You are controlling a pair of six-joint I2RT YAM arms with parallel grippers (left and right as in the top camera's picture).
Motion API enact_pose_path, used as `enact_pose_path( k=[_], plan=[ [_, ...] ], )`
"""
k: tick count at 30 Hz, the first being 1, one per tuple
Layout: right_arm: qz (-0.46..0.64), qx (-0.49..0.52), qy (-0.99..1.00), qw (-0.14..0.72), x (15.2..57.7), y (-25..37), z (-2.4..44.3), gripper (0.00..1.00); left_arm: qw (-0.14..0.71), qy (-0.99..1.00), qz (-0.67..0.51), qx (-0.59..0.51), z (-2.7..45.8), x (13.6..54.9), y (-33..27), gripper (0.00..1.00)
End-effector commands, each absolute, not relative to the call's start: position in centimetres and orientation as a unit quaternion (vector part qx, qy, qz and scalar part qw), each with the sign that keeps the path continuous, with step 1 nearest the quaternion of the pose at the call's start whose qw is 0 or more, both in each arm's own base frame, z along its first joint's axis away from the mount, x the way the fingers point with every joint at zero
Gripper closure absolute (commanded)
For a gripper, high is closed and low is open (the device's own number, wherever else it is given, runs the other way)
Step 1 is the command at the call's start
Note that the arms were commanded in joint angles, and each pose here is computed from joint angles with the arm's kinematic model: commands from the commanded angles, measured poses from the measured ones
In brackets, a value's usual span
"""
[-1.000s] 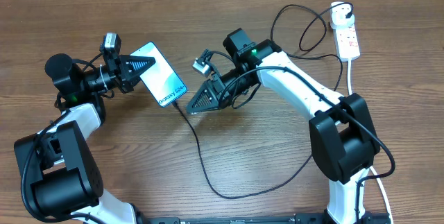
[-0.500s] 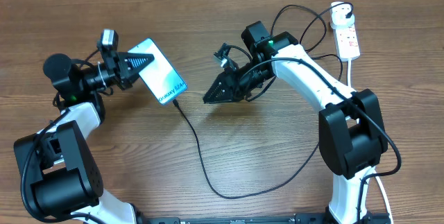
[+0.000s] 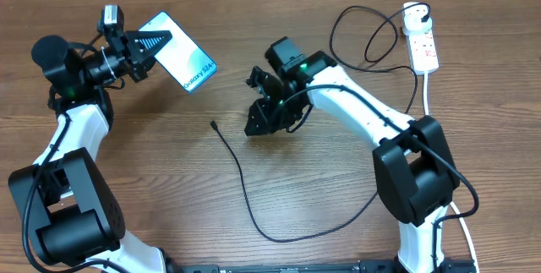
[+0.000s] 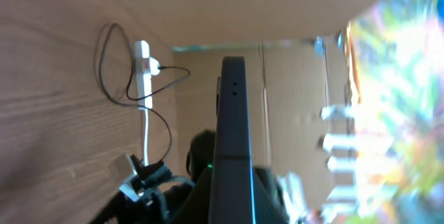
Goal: Plug charger to phone and switch on socket
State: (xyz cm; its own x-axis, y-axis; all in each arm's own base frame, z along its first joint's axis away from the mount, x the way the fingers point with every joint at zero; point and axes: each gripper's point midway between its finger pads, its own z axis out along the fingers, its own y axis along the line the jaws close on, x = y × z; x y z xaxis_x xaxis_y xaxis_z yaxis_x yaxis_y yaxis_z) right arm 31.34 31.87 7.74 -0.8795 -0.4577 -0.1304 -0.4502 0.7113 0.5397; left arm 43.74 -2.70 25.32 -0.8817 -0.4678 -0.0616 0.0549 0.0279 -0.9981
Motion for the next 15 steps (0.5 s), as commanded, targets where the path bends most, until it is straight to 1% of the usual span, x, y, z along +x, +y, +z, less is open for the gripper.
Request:
enact_pose_path(
  k=[1,6,10,15],
  plan=[
    [-0.209,0.234,-0.949,-0.026,32.7,31.0,5.8,0.54,0.213,0.688,-0.675,-0.163,25.6,44.6,-1.8,0.96],
    [-0.183,0.257,-0.946,-0.068,33.3,32.4,5.7,0.49,0.213,0.688,-0.675,-0.163,25.6,44.6,-1.8,0.96],
    [-0.174,0.275,-0.941,-0.090,33.1,33.8,5.7,0.48,0.211,0.687,-0.675,-0.165,25.6,44.6,-1.8,0.96],
    [-0.163,0.294,-0.937,-0.093,32.0,34.9,5.5,0.47,0.209,0.687,-0.675,-0.167,25.6,44.6,-1.8,0.96]
  ],
)
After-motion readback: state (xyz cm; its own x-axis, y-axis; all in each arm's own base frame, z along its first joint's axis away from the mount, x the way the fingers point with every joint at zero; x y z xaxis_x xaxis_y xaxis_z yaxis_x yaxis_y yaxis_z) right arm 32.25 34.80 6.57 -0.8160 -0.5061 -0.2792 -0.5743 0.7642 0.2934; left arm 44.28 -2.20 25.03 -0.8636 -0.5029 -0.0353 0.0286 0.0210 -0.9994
